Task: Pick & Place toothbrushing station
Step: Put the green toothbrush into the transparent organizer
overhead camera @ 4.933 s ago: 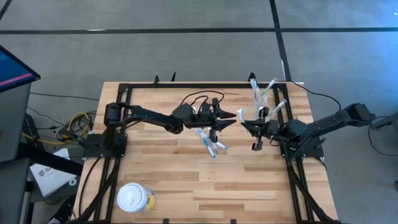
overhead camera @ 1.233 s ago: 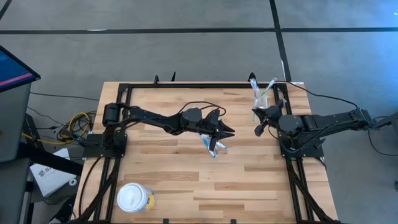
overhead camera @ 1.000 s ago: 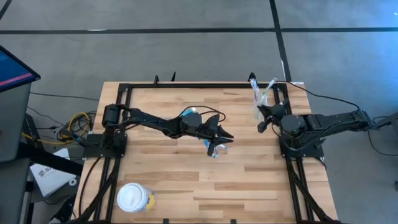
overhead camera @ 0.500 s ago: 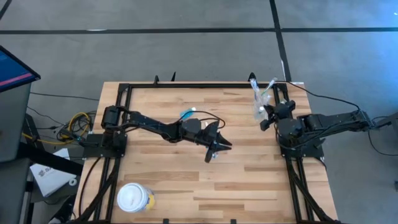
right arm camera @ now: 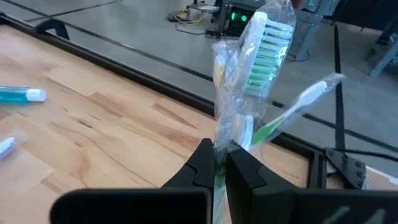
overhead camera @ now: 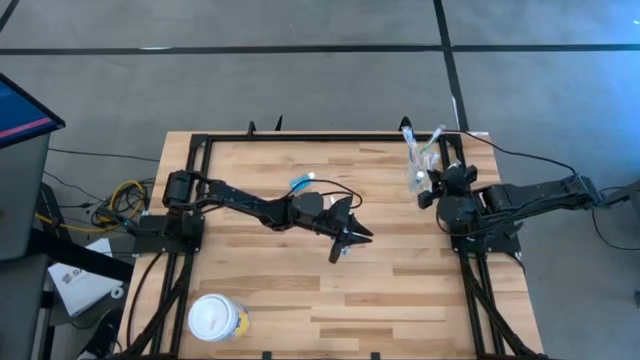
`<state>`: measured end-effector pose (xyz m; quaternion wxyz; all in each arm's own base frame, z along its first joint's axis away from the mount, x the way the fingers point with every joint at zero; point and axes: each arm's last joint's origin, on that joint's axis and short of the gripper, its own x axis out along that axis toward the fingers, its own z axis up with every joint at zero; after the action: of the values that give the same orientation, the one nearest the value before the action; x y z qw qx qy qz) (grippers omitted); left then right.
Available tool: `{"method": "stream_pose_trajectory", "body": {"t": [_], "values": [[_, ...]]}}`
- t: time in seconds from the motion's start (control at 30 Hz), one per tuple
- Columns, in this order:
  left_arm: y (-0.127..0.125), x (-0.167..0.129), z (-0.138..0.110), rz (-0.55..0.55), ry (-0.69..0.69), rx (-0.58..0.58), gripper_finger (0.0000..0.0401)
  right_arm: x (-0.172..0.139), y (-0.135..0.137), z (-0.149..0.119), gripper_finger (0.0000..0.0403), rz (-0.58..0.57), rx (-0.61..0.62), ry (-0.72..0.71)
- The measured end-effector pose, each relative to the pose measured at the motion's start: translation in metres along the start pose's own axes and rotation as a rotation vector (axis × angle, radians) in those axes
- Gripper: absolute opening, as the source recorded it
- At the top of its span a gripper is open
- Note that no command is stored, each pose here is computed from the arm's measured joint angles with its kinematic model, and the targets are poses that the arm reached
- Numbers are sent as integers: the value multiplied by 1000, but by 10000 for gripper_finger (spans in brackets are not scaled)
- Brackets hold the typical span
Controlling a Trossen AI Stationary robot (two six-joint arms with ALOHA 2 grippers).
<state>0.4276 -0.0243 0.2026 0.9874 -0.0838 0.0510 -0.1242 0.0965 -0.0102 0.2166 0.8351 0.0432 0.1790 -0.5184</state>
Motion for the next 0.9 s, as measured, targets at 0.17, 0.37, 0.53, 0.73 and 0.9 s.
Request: {"method": "stream_pose_trajectory", "body": {"t": [0.17, 0.37, 0.53, 0.73, 0.9], "values": [[-4, 1, -1, -10, 2, 1, 74, 2, 1, -3, 5, -23, 15, 17], [-9, 2, -2, -22, 4, 2, 74, 4, 6, -6, 5, -40, 24, 31], [-12, 2, -2, -28, 5, 3, 74, 8, 10, -16, 5, -64, 23, 37], [-15, 3, -2, -36, 6, 3, 74, 13, 8, -40, 5, -67, 79, 44], [-15, 3, -2, -33, 5, 3, 74, 13, 9, -48, 14, -48, 114, 39]]}}
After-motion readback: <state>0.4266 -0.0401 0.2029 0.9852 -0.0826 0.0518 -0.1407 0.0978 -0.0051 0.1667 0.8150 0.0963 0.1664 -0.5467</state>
